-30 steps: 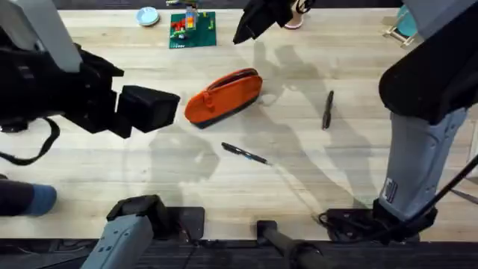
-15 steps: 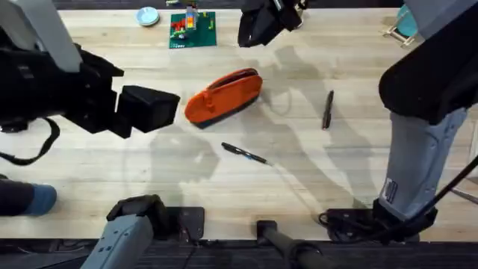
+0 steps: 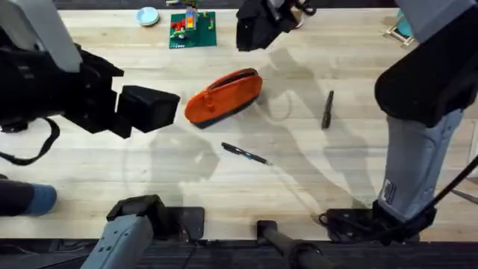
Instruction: Unzip the bag, pick up the pens from the table one at a time and place them inside, then zip the bag closed.
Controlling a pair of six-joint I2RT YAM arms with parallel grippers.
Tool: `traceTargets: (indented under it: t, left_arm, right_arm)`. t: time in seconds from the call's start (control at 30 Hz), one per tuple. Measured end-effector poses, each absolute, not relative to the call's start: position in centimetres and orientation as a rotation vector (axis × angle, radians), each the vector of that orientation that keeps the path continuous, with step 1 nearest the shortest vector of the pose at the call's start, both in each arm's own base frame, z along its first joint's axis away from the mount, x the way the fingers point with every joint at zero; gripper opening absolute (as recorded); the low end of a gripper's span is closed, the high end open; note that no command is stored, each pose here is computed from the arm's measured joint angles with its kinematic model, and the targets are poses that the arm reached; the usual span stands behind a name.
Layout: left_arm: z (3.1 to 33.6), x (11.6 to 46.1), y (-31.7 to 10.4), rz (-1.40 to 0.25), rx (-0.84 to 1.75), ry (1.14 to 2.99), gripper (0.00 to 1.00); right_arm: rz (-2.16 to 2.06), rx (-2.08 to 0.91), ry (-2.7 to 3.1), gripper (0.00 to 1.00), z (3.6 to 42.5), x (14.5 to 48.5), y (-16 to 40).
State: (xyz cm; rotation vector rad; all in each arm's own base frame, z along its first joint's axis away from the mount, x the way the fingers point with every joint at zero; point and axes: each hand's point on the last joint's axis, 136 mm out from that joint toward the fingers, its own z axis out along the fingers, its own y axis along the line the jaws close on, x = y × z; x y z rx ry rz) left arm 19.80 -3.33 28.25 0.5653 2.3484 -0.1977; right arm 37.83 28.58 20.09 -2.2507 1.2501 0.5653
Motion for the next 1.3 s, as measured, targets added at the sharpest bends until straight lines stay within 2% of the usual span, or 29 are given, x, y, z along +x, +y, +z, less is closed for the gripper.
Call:
traceTargets:
  t: [0.7,1.3]
  left_arm:
    - [28.2,19.8,-3.3,-0.196,0.565,2.349,0.995]
    - [28.2,19.8,-3.2,-0.191,0.564,2.351,0.995]
  right_arm:
    - [0.305,-2.431,1.435,0.030,17.6,35.2,31.5]
    - [0.209,-2.412,1.533,0.030,17.3,35.9,31.2]
